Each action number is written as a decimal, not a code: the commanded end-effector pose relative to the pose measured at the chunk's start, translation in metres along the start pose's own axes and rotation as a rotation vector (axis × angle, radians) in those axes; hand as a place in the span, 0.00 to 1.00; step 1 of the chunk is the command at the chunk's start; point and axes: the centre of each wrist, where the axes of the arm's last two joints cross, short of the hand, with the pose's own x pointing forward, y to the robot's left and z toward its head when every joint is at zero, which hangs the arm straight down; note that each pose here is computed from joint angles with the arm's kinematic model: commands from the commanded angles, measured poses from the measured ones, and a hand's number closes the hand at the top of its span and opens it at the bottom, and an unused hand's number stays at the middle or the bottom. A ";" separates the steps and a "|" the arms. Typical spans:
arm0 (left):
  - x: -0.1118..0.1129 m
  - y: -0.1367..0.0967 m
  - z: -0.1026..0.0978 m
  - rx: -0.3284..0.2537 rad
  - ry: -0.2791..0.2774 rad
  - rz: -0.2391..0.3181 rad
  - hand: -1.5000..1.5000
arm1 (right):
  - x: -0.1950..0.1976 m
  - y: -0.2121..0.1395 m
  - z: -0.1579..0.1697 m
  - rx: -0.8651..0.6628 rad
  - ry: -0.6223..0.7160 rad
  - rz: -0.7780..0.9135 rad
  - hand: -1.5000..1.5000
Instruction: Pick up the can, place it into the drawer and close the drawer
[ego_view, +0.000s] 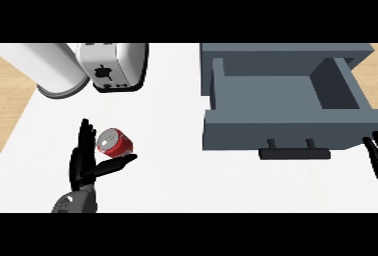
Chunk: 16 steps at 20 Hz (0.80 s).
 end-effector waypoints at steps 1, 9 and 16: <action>-0.004 -0.007 -0.004 -0.014 0.003 0.020 0.00 | 0.017 -0.011 -0.004 0.002 0.003 -0.005 0.00; -0.007 -0.034 -0.012 -0.062 0.005 0.008 0.00 | -0.002 0.004 0.006 0.007 0.011 -0.012 0.00; 0.003 -0.049 -0.014 -0.057 -0.034 0.020 1.00 | -0.004 0.008 0.003 -0.012 -0.004 -0.008 0.00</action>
